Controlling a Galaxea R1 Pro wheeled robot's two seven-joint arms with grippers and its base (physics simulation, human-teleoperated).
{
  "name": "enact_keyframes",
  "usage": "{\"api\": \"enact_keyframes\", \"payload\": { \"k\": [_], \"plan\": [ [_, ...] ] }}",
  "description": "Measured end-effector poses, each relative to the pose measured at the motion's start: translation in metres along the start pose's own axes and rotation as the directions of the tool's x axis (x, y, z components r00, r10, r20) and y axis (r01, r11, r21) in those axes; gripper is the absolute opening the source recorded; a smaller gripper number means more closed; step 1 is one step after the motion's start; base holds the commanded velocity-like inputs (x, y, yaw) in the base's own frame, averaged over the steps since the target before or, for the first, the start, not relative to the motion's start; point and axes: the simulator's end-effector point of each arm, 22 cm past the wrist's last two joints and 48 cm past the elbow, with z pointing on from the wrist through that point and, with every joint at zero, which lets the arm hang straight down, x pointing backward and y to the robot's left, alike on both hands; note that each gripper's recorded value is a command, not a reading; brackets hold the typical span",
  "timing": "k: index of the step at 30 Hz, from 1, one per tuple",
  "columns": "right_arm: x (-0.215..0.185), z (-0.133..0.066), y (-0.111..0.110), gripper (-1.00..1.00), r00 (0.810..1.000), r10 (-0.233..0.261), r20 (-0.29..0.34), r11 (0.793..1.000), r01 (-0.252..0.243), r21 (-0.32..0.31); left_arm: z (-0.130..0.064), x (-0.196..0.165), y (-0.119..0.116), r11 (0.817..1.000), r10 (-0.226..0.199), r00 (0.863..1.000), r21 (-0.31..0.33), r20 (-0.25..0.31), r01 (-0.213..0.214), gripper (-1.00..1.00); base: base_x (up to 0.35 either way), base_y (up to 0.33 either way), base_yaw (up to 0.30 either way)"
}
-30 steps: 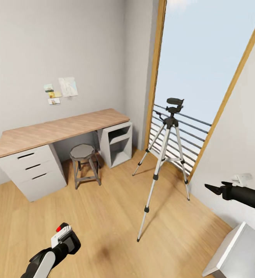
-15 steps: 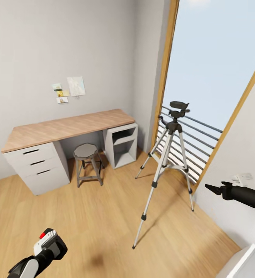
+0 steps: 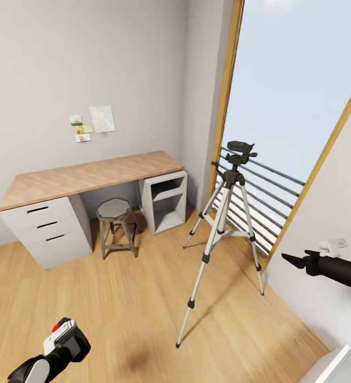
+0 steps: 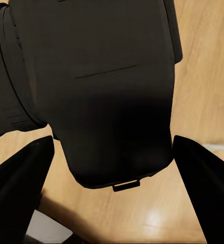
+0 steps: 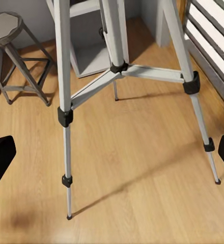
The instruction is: Attach the digital camera to the camera tripod in the bedroom.
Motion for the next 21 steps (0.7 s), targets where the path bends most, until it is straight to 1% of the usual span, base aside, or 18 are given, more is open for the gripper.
{"api": "enact_keyframes", "payload": {
  "k": [3, 7, 10, 14, 21],
  "plan": [
    [0.0, 0.0, 0.0, 1.0, 1.0, 0.0, 0.0, 1.0, 0.0, 0.001, -0.001, 0.003, 0.008, 1.0, -0.008, 1.0, -0.01, -0.019, 0.008, -1.0, 0.005, -0.01, 0.062],
    [0.0, 0.0, 0.0, 1.0, 1.0, 0.0, 0.0, 1.0, 0.0, 0.0, -0.002, 0.004, 0.011, 1.0, -0.017, 1.0, -0.013, -0.026, 0.017, -1.0, 0.011, -0.004, 0.157],
    [0.0, 0.0, 0.0, 1.0, 1.0, 0.0, 0.0, 1.0, 0.0, -0.001, -0.003, 0.004, 0.013, 1.0, -0.019, 0.999, -0.016, -0.028, 0.018, -1.0, 0.11, -0.002, 0.172],
    [0.0, 0.0, 0.001, 1.0, 1.0, -0.001, 0.0, 1.0, 0.001, -0.002, -0.003, 0.004, 0.015, 1.0, -0.02, 0.999, -0.019, -0.028, 0.019, -1.0, 0.23, -0.001, 0.082],
    [0.0, 0.0, 0.001, 1.0, 1.0, -0.003, 0.002, 1.0, 0.003, -0.003, -0.003, 0.003, 0.016, 1.0, -0.02, 0.999, -0.02, -0.027, 0.02, -1.0, 0.298, -0.014, 0.022]
  ]
}}
